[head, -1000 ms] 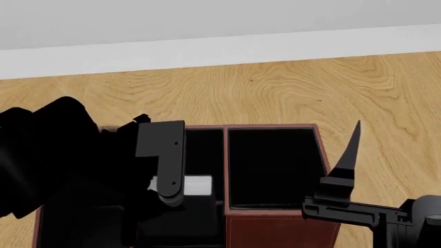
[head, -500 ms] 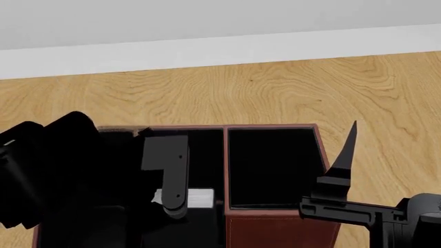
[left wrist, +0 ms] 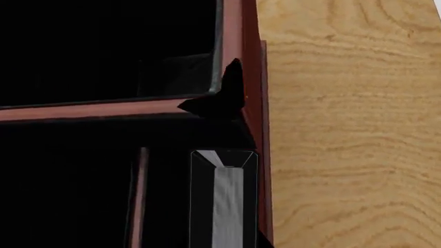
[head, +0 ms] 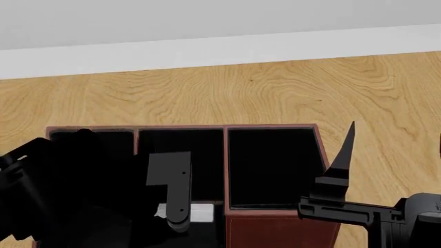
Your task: Pick up the book and place it in the back compartment of the caddy.
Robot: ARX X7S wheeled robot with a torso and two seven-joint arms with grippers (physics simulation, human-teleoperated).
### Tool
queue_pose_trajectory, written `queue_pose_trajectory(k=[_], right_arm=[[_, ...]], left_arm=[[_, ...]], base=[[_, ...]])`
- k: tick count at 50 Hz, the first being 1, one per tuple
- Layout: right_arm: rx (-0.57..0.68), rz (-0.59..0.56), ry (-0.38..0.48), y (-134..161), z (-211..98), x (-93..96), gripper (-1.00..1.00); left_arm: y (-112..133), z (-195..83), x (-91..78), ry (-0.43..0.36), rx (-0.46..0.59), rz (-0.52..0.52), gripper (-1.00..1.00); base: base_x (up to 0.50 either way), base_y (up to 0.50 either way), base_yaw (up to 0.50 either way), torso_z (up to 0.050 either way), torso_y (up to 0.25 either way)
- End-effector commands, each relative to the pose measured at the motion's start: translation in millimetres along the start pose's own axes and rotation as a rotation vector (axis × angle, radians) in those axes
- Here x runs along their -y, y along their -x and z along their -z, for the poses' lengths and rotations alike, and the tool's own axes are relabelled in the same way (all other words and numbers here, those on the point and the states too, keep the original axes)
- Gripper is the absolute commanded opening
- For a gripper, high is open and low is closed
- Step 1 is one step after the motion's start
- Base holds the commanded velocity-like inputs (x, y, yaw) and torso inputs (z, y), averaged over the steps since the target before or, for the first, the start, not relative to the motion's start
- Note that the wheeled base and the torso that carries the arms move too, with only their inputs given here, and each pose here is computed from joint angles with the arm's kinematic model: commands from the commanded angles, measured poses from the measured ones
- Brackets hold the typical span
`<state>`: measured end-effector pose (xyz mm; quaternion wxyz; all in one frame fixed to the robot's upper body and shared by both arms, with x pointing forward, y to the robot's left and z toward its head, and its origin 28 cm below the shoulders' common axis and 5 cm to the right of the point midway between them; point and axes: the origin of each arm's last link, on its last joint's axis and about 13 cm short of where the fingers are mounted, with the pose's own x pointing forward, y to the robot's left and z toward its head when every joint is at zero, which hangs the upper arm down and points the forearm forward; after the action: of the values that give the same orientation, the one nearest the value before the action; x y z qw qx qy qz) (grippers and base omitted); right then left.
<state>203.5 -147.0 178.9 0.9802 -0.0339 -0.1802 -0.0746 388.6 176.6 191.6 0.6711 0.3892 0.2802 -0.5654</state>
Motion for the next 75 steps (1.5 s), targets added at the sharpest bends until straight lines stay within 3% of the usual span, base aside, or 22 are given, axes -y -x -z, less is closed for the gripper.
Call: queue_pose_trajectory(k=[1,70,71,75], right_arm=[[-0.003,-0.004,0.001,-0.4,0.9,-1.0,1.00],[-0.020,-0.021,0.007,-3.6,5.1,-5.3,1.00],[-0.021,-0.022,0.007,-3.6,5.1,-5.4,1.00],[-0.022,-0.024,0.007,-4.0,5.1,-6.2,1.00]], left_arm=[[-0.5,1.6,-3.6,0.026,0.019,-0.029,-1.00],[-47.7,27.1,-6.8,0.058,-0.002,-0.035,-1.00],[-47.9,27.5,-7.7,0.060,-0.006,-0.028,1.00],[-46.4,27.3,-9.2,0.065,-0.004,-0.039,1.00]], base=[[0.00,0.00,0.00,0.000,0.000],[0.00,0.00,0.00,0.000,0.001],[0.00,0.00,0.00,0.000,0.000],[0.00,0.00,0.00,0.000,0.000]])
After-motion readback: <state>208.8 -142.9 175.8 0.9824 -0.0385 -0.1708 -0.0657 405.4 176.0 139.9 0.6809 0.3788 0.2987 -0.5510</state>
